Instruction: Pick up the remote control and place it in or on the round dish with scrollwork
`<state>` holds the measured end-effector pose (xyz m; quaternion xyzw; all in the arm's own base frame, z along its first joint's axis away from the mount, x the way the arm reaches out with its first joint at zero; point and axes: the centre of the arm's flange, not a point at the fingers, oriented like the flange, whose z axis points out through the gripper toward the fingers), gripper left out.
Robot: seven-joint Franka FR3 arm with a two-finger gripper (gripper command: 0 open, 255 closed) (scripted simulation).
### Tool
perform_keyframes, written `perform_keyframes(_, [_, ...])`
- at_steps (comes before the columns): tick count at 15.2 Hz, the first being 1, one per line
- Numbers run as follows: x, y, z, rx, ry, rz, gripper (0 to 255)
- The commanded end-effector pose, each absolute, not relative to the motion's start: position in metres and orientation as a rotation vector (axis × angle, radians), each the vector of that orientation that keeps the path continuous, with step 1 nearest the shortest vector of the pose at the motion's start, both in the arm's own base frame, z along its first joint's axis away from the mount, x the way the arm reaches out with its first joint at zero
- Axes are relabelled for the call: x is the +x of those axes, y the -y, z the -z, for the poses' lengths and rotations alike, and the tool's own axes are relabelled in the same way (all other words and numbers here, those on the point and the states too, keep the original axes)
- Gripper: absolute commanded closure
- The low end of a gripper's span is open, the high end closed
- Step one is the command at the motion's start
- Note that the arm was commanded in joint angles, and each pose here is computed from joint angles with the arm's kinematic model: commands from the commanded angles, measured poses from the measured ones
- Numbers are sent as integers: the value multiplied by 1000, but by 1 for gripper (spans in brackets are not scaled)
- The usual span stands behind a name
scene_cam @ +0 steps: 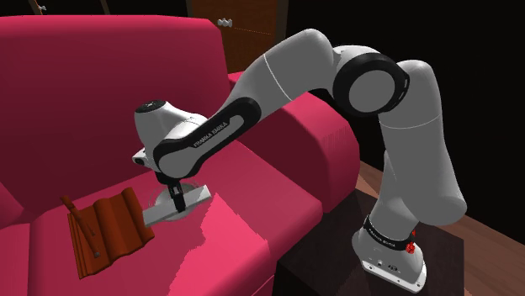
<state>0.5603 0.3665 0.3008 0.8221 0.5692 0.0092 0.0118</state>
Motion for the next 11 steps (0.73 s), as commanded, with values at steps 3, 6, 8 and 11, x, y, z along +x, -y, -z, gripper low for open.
perform_keyframes(3, [560,-366,-301,2564,-1775,-29,0])
perform_keyframes(6, [560,-367,-327,2564,-1775,-29,0])
perform_keyframes(8, [559,-367,-351,2564,-1775,-29,0])
perform_keyframes(11, [559,-367,-351,2564,-1775,-29,0])
